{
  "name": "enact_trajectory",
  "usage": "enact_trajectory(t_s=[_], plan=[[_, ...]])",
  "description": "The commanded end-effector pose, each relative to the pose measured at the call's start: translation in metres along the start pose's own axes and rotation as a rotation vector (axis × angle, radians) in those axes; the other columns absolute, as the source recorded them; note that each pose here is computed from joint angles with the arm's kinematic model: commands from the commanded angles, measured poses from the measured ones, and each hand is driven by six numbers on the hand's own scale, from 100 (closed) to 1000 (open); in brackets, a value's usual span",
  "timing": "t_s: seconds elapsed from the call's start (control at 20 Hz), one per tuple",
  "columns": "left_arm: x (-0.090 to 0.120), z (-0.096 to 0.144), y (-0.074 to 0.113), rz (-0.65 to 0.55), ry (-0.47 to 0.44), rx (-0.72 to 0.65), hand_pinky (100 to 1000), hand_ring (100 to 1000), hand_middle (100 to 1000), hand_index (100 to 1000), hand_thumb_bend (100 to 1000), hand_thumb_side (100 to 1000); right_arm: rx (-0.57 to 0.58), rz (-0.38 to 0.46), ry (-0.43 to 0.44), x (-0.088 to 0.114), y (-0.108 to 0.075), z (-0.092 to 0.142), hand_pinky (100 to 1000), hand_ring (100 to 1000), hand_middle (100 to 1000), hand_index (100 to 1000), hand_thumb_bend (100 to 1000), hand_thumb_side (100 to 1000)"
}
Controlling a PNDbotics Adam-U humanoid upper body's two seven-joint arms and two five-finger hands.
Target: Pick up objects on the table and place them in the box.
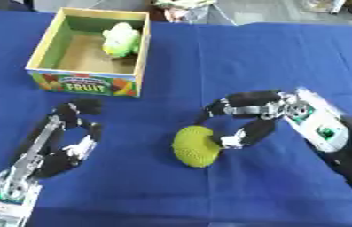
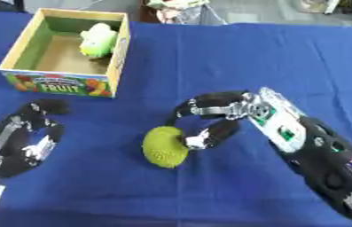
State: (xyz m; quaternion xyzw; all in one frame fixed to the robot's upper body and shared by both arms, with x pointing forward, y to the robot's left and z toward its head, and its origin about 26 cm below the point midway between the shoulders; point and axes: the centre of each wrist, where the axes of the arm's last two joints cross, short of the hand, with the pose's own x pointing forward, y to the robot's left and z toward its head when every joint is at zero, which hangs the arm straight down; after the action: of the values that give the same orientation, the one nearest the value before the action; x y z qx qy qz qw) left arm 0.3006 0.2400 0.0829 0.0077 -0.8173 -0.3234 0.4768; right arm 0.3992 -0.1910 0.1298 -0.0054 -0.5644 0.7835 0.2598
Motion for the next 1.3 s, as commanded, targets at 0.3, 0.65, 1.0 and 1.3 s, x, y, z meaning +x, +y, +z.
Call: enact_trajectory(t_s=[0.3, 0.65, 1.0, 1.3], plan=[[0.004, -0.003, 0.003, -0.012, -0.018, -0.001, 550, 774, 760, 858, 224, 532, 0.024, 0.116, -0.036, 0.001, -0.006, -0.007, 905, 917, 835, 877, 100, 558], [0.004, -0.003, 0.003, -0.011, -0.018, -0.001, 550, 774, 760, 858, 224, 534, -0.052, 0.126, -0.046, 0.003, -0.009, -0.011, 898, 900, 785, 610, 100, 202], [0.004, -0.003, 0.003, -0.009, -0.017, 0.001, 550, 773, 759, 858, 224, 536, -0.234, 0.073, -0.053, 0.005, -0.015, -0.016, 866, 828, 653, 295, 100, 198], [0.004, -0.002, 0.003, -0.007, -0.016, 0.007, 550, 773, 759, 858, 225, 535, -0.361, 0.045, -0.065, 0.009, -0.031, -0.009, 861, 801, 611, 260, 100, 204]])
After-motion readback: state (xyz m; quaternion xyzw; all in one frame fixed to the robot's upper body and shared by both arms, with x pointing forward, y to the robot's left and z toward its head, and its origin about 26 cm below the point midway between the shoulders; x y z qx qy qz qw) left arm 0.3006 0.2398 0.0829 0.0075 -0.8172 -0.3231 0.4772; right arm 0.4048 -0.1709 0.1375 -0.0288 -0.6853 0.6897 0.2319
